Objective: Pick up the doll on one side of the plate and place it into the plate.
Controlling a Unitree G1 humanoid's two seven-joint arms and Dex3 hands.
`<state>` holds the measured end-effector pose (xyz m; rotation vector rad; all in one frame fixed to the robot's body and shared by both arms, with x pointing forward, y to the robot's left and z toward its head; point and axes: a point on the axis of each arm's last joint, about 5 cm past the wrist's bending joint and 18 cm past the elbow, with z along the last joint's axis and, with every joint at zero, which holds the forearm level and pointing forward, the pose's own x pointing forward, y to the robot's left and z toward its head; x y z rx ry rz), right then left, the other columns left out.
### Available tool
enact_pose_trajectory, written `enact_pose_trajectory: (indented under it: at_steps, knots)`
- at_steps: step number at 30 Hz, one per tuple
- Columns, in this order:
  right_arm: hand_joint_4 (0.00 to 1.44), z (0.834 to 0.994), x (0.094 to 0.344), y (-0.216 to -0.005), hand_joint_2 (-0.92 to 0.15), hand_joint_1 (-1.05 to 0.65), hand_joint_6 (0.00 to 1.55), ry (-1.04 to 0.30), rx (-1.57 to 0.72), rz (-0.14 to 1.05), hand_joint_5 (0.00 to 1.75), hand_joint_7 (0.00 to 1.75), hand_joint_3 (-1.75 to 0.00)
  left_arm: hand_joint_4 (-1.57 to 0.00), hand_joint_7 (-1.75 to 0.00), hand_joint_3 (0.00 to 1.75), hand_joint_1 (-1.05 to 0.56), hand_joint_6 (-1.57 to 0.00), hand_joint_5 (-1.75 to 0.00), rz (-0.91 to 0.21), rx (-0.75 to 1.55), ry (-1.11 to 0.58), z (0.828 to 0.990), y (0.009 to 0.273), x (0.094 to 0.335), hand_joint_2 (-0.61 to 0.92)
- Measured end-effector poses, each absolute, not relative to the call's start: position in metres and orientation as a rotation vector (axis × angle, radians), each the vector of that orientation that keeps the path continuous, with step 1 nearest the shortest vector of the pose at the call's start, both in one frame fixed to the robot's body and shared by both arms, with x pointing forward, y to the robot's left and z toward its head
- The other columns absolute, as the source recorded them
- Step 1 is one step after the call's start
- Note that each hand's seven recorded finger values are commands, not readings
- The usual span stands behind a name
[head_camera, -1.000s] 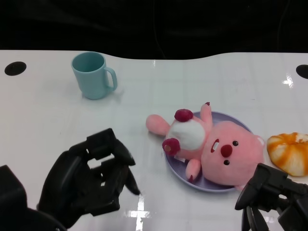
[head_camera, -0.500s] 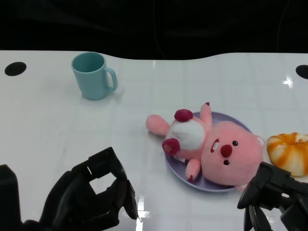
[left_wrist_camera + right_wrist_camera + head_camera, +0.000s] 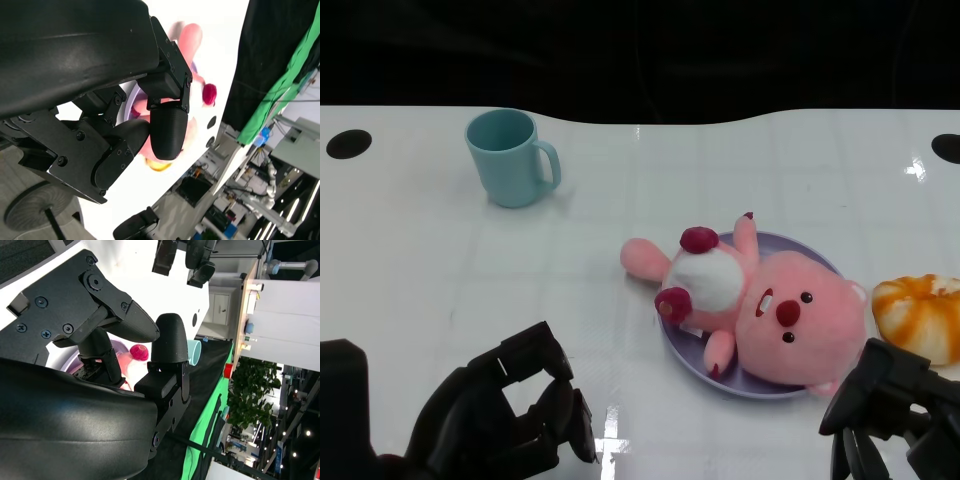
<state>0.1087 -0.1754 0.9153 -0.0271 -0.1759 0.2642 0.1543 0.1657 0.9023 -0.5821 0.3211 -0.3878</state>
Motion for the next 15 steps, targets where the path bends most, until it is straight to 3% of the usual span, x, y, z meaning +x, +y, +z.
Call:
enact_pose_trajectory:
  at_steps: [8, 15]
  knots:
    - [0.69, 0.9151, 0.1086, -0.1754, -0.38, -0.17, 0.62, -0.177, -0.027, 0.263, 1.75, 1.51, -1.47, -0.94, -1.73, 1.5, -0.2, -0.73, -1.75, -0.388, -0.576, 0.334, 0.9001, 0.1673, 0.1543, 0.36]
    - [0.7, 0.9151, 0.1086, -0.1754, -0.4, -0.18, 0.62, -0.185, -0.03, 0.263, 1.75, 1.52, -1.45, -0.95, -1.73, 1.53, -0.18, -0.73, -1.75, -0.387, -0.568, 0.336, 0.9001, 0.1674, 0.1543, 0.36]
